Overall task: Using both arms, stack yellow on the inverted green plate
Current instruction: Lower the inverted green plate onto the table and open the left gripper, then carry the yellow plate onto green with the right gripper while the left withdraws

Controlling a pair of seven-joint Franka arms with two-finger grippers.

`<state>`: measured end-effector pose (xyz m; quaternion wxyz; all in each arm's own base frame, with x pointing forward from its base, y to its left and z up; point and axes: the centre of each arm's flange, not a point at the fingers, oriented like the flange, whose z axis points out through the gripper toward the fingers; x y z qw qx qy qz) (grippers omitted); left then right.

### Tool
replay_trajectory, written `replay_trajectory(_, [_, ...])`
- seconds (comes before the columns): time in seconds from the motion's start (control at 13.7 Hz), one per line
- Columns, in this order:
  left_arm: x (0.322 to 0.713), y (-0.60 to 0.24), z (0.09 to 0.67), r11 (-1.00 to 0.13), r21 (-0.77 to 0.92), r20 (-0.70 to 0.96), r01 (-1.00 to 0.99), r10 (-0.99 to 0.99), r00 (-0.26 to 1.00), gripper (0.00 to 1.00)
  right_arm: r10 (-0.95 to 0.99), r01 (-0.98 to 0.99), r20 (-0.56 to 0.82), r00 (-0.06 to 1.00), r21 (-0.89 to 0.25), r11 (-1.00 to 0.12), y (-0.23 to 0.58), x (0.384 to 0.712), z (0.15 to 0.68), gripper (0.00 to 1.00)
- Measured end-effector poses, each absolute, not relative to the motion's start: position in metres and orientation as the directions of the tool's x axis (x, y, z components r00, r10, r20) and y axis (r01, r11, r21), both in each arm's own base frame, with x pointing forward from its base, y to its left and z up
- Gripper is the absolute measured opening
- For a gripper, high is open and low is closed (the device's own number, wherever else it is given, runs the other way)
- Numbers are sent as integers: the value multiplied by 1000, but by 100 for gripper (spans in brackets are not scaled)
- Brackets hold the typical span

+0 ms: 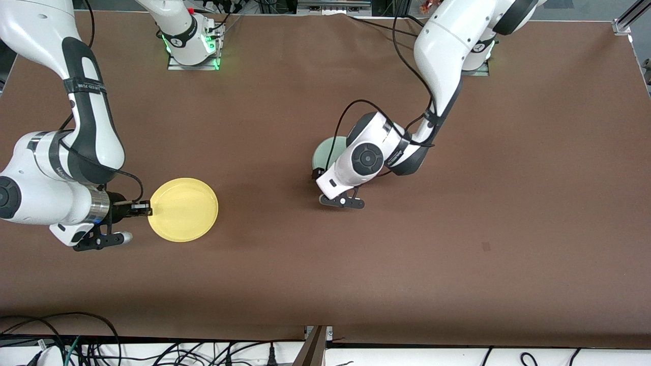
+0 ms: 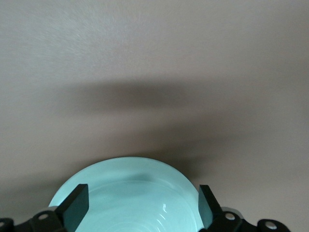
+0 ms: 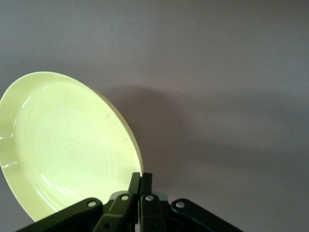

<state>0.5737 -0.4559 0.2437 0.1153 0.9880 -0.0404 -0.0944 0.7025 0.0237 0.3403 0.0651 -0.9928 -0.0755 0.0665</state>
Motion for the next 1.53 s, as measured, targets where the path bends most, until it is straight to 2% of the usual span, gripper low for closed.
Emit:
replay_trajectory(0.15, [591,-424,292,-979,200,-174,-47,-83,981,100,161,143,-121,980,-148,-979,28,702,341,2])
replay_trajectory(0.44, [637,-301,386,-1000,15,-112,-25,-27,993,100,97,72,-143,985,-173,-982,63,699,341,2])
replay_trajectory(0.8, [632,-187,503,-998,-48,-106,-32,-27,994,100,-5,-47,-217,976,-188,-981,201,668,331,2])
replay_trajectory(0.95, [613,-154,547,-998,-53,-127,-40,-33,991,100,-51,-93,-226,973,-176,-980,273,642,324,2])
replay_trajectory(1.17, [590,-110,595,-993,-43,-130,-106,-100,986,100,-105,-154,-223,969,-217,-964,355,589,315,2])
replay_trajectory(1.53, [578,-39,608,-994,-32,-102,-100,-96,990,100,-181,-224,-169,969,-294,-929,429,472,282,2])
